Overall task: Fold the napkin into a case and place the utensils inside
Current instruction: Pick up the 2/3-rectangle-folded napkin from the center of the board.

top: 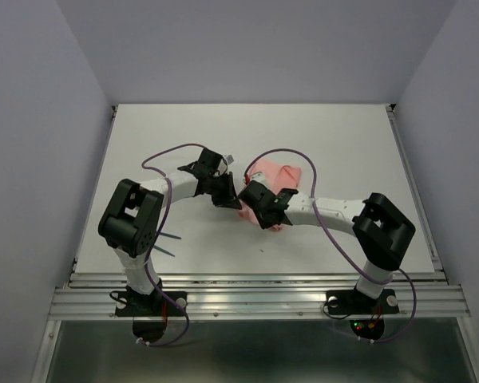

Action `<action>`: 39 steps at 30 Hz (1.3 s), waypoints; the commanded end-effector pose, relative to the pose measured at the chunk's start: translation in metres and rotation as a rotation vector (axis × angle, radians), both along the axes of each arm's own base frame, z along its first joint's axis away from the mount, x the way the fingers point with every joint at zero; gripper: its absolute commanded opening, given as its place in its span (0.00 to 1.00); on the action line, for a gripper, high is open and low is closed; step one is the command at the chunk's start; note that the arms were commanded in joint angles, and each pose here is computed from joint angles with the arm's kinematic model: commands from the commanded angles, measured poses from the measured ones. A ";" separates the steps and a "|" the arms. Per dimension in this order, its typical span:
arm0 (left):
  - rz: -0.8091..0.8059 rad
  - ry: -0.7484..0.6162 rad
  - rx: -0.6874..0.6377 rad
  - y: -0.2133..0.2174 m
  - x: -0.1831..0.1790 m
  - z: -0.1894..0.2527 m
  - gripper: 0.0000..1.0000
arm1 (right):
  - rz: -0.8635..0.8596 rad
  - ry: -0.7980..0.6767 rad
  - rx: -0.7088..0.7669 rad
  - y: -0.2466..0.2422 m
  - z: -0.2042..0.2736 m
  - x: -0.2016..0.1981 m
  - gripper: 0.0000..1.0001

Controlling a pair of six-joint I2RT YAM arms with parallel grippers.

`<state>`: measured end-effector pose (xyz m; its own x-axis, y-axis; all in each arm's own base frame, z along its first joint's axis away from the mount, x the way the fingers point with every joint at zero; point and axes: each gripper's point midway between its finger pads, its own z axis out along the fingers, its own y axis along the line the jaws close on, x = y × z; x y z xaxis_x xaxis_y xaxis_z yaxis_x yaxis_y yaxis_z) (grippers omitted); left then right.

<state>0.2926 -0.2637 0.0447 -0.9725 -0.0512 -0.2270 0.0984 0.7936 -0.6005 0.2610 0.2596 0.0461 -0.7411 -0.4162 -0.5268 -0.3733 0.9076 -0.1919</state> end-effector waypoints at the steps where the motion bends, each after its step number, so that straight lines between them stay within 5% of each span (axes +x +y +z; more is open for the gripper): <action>1: -0.026 0.000 -0.013 -0.003 -0.007 -0.001 0.00 | -0.013 -0.038 0.066 0.020 0.016 0.011 0.01; 17: -0.010 -0.061 -0.039 -0.006 0.003 0.023 0.00 | -0.005 0.032 0.053 0.016 -0.010 -0.002 0.02; 19: -0.010 -0.063 -0.041 -0.007 0.004 0.023 0.00 | -0.006 0.016 0.081 0.018 0.001 -0.001 0.19; 20: -0.009 -0.063 -0.042 -0.007 0.005 0.023 0.00 | -0.025 -0.011 0.085 0.017 0.007 0.003 0.42; 21: -0.009 -0.063 -0.042 -0.008 0.005 0.023 0.00 | -0.033 -0.027 0.096 0.018 0.013 0.005 0.49; 28: -0.019 -0.112 -0.025 -0.008 0.016 0.035 0.00 | -0.095 -0.154 0.277 0.024 0.072 0.031 0.76; 35: -0.049 -0.158 -0.044 -0.015 0.021 0.048 0.00 | -0.372 -0.177 0.433 -0.039 0.092 0.093 0.79; 38: -0.065 -0.189 -0.053 -0.018 0.023 0.055 0.00 | -0.471 -0.123 0.484 -0.061 0.080 0.110 0.62; 39: -0.075 -0.196 -0.057 -0.020 0.022 0.057 0.00 | -0.496 -0.095 0.511 -0.070 0.077 0.118 0.45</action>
<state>0.3042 -0.2716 0.0603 -0.9566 -0.0245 -0.2903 0.1607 0.7866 -0.5962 0.3520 0.2049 0.1182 -0.7222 0.1039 -0.6838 0.0025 0.9890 0.1477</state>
